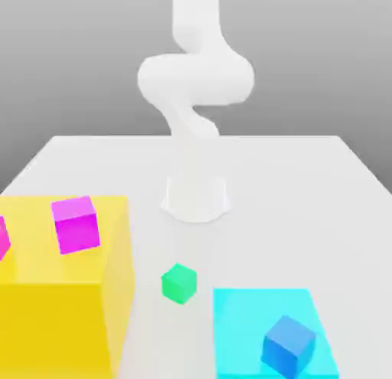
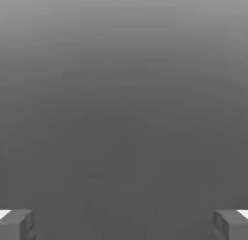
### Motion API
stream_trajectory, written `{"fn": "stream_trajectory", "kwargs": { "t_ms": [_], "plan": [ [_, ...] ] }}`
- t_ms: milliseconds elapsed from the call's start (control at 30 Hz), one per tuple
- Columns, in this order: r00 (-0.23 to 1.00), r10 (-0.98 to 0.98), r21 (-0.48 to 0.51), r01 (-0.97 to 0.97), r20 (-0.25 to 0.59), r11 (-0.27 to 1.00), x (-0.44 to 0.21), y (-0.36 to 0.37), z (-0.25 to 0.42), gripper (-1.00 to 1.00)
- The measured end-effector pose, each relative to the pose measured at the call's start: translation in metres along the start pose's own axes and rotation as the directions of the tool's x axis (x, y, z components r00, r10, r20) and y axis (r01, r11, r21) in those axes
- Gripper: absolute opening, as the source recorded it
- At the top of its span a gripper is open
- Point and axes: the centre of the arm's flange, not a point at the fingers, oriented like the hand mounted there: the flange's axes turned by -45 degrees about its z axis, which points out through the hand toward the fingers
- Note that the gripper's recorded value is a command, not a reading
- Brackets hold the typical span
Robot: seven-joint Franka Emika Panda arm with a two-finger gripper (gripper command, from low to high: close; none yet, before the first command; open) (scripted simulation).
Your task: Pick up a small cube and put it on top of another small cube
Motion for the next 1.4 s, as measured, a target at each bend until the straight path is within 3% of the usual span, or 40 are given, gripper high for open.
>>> {"fn": "stream_trajectory", "kwargs": {
  "t_ms": [300, 500, 600, 900, 933, 1400],
  "plan": [
    [0.939, 0.188, -0.095, -0.167, 0.286, 0.981, -0.118, 0.011, 0.196, 0.00],
    [0.826, 0.318, -0.210, -0.246, 0.466, 0.946, -0.253, 0.018, 0.279, 0.00],
    [0.701, 0.470, -0.330, -0.339, 0.536, 0.881, -0.334, 0.039, 0.303, 0.00],
    [0.644, 0.537, -0.380, -0.381, 0.545, 0.843, -0.395, 0.052, 0.352, 0.00],
    [0.644, 0.537, -0.381, -0.381, 0.544, 0.843, -0.399, 0.053, 0.356, -1.00],
    [0.645, 0.536, -0.378, -0.382, 0.545, 0.843, -0.367, 0.051, 0.322, -1.00]
  ]
}}
